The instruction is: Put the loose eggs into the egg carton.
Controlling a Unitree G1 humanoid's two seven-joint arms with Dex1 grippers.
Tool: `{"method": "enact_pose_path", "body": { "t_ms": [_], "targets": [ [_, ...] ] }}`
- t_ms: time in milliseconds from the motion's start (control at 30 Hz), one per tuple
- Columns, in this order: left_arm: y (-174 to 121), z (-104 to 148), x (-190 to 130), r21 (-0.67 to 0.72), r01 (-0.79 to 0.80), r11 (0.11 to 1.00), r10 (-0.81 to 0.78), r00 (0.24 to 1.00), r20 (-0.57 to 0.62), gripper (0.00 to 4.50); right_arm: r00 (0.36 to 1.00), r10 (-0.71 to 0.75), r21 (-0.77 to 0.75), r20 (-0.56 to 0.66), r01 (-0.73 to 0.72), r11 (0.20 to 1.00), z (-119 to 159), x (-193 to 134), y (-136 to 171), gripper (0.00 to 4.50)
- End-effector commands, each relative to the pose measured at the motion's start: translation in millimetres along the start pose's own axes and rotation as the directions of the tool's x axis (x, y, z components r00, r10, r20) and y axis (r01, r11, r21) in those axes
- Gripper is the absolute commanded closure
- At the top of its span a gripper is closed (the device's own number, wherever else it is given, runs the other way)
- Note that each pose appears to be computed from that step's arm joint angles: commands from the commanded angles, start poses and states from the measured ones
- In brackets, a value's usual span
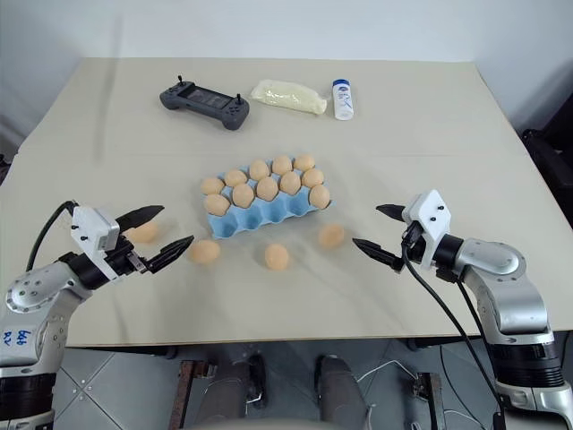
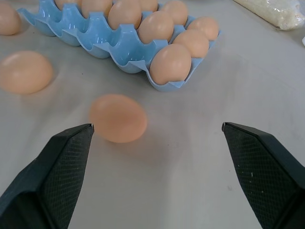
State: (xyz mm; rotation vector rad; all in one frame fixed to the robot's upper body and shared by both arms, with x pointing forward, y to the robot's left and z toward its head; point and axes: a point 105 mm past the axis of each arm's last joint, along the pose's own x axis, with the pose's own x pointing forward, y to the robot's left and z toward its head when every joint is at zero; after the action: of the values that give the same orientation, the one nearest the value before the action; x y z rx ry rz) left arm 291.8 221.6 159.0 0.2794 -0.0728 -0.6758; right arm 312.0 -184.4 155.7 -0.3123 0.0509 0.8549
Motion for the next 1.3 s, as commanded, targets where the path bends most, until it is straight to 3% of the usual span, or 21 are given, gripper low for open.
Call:
{"method": "enact_pose_path", "body": {
  "t_ms": [33, 400, 533, 867, 1067, 1300],
  "targets": [
    [1, 10, 2, 0.042, -0.007, 0.999, 0.006, 0.999, 0.036, 0.01, 0.998, 0.006, -0.050, 0.060, -0.003, 0.999, 17, 0, 2, 0.00],
    [4, 14, 14, -0.001, -0.017, 1.000, 0.017, 1.000, 0.009, 0.01, 0.997, -0.023, -0.043, 0.071, 0.026, 0.999, 19, 2, 0, 0.00],
    [3, 7, 19, -0.024, -0.037, 0.999, 0.036, 0.997, -0.063, 0.01, 0.995, -0.064, -0.025, 0.070, 0.066, 0.997, 22, -3, 2, 0.00],
    [-6, 19, 28, -0.019, 0.060, 0.998, -0.059, 0.996, 0.060, 0.01, 0.987, -0.147, 0.043, -0.071, 0.150, 0.988, 4, -46, 21, 0.00],
    [-22, 16, 27, -0.055, 0.175, 0.983, -0.172, 0.984, 0.054, 0.01, 0.991, -0.128, 0.066, -0.038, 0.131, 0.989, 9, -26, 25, 0.00],
    [-42, 16, 6, -0.067, 0.247, 0.967, -0.241, 0.967, 0.083, 0.01, 0.997, -0.078, 0.083, 0.027, 0.075, 0.994, 13, 22, 22, 0.00]
  ]
}}
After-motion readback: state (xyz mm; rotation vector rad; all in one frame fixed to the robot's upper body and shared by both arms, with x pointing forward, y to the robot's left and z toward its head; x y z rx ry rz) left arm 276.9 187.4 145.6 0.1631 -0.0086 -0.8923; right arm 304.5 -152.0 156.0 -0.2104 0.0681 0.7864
